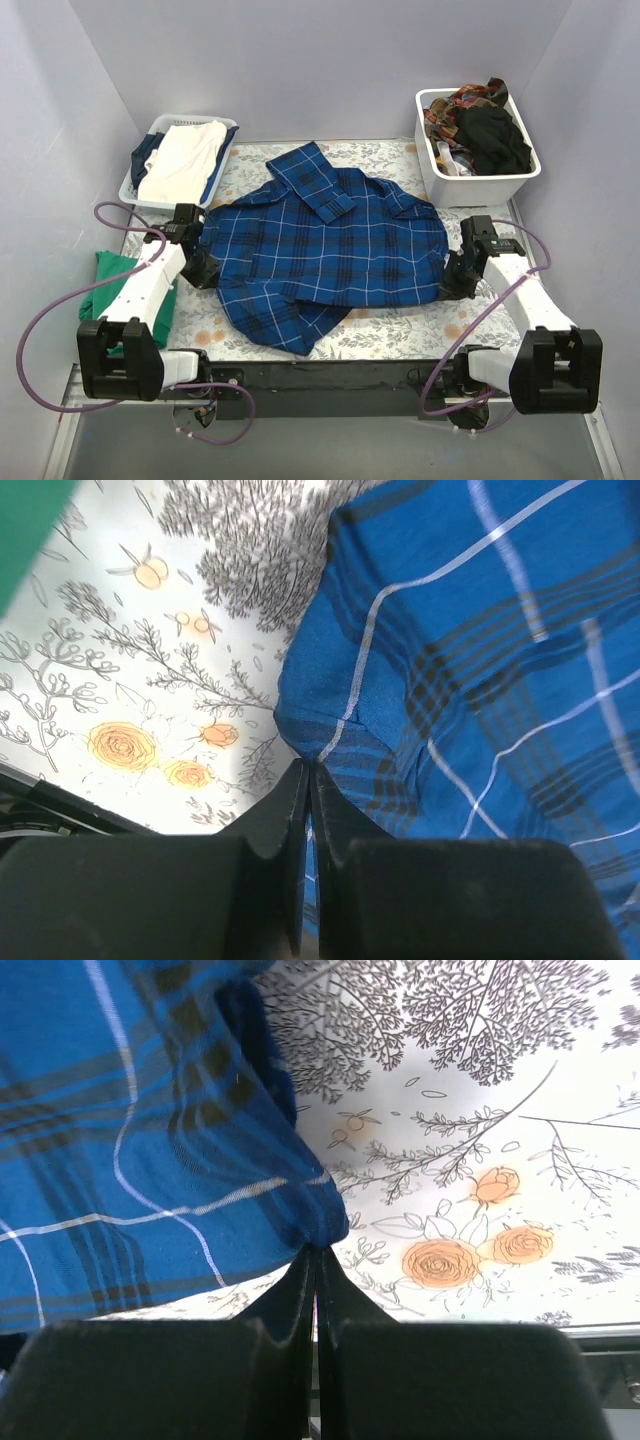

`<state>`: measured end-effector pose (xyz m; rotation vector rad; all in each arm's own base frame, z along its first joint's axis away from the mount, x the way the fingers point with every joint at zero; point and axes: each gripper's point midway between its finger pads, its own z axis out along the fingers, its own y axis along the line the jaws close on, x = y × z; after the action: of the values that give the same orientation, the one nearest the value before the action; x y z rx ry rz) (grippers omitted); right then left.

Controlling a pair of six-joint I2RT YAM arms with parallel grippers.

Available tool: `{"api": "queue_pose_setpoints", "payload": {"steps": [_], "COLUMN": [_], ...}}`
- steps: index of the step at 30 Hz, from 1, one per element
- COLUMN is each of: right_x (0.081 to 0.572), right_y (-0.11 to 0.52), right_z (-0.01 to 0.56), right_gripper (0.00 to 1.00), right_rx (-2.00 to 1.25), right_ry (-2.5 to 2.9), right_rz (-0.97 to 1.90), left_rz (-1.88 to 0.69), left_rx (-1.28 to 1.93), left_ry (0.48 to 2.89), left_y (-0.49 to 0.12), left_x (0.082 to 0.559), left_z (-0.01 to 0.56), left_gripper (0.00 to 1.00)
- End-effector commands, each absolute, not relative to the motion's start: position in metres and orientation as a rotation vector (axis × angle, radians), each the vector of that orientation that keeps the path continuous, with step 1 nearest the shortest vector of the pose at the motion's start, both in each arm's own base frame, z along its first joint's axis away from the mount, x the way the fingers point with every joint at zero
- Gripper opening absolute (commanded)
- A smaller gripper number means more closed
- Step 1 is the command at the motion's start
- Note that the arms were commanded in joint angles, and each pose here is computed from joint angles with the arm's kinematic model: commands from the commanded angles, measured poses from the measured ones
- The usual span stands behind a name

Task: Fold and stack the long sleeve shirts
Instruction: Fold the shirt

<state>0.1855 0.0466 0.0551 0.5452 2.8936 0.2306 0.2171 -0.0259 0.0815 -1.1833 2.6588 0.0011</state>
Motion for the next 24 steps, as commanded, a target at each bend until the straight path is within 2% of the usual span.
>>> {"api": "queue_pose_setpoints", "payload": {"steps": [1,9,18,24], "right_x": [0.189,0.177,0.202,0.19], "right_y": [0.042,0.038,0.035,0.022], "right_z": [0.082,0.092,0.154,0.177], "right_gripper": [0.01,0.01,0.01,0.01], "right_rx": [0.509,0.591,0.562,0.604], "right_ry": [2.84,2.841,2.612,2.518], "right_rz": [0.214,0.216,0.253,0.174], "left_rz": [0.084,0.291,0.219,0.174], "left_rx": [-1.237,-1.331,-1.316,-1.272], "left_ry": [2.534,2.394,2.422,2.463], "left_y": [-0.009,0.021,0.012,0.004], "left_x": [0.217,0.203,0.211,0.228], "left_z": [0.104,0.129,0.122,0.118], "left_gripper": [0.0,0.0,0.0,0.0]}}
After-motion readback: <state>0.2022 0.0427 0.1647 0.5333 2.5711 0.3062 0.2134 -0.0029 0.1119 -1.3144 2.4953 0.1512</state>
